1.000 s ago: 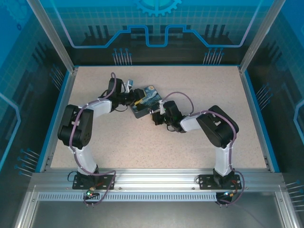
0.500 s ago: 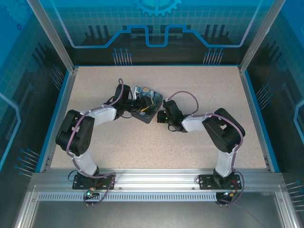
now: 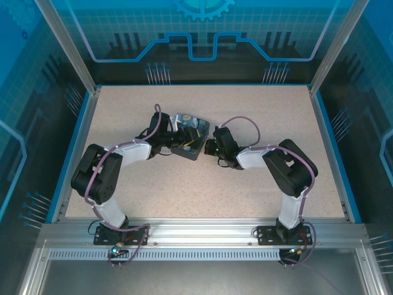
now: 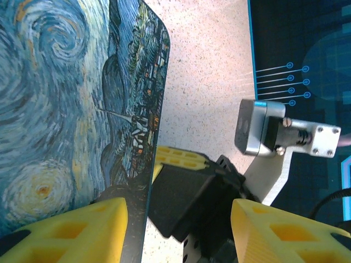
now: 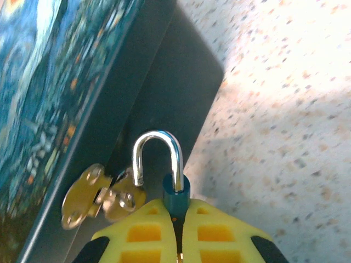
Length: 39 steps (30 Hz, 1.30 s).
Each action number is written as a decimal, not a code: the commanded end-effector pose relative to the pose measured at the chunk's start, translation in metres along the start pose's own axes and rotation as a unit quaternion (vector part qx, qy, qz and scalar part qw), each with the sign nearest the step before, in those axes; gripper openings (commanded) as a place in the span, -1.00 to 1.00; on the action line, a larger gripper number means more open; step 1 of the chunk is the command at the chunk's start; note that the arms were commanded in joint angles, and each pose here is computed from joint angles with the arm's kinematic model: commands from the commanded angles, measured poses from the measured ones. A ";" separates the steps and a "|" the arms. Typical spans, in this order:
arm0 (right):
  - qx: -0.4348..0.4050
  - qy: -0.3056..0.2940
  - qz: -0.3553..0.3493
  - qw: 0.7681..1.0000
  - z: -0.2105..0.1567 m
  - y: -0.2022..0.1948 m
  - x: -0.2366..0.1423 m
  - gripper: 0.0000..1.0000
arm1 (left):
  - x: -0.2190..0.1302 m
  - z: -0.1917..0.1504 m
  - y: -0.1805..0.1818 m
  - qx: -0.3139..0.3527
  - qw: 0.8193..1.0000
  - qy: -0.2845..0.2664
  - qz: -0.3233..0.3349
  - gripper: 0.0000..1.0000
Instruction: Unlock the padlock with the key
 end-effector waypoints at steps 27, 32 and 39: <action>-0.054 0.244 0.000 0.968 -0.042 -0.024 -0.115 -0.99 | -0.092 0.022 -0.031 0.052 0.996 -0.057 0.035 0.51; -0.043 0.288 -0.019 0.956 -0.062 -0.018 -0.109 -0.99 | -0.138 0.028 -0.050 0.080 0.987 -0.127 0.050 0.67; -0.010 0.306 -0.053 0.951 -0.072 -0.028 -0.089 -0.95 | -0.190 0.012 -0.050 0.082 0.976 -0.176 0.098 0.78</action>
Point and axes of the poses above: each hand's point on the last joint's axis, 136 mm out from that joint toward the fingers, its own x axis out along the fingers, its own y axis along the line the jaws close on, z = x × y, the point moved 9 cm from there along -x, back along the fingers, and after that the axes turned 8 degrees about x, right-handed, at the moved point
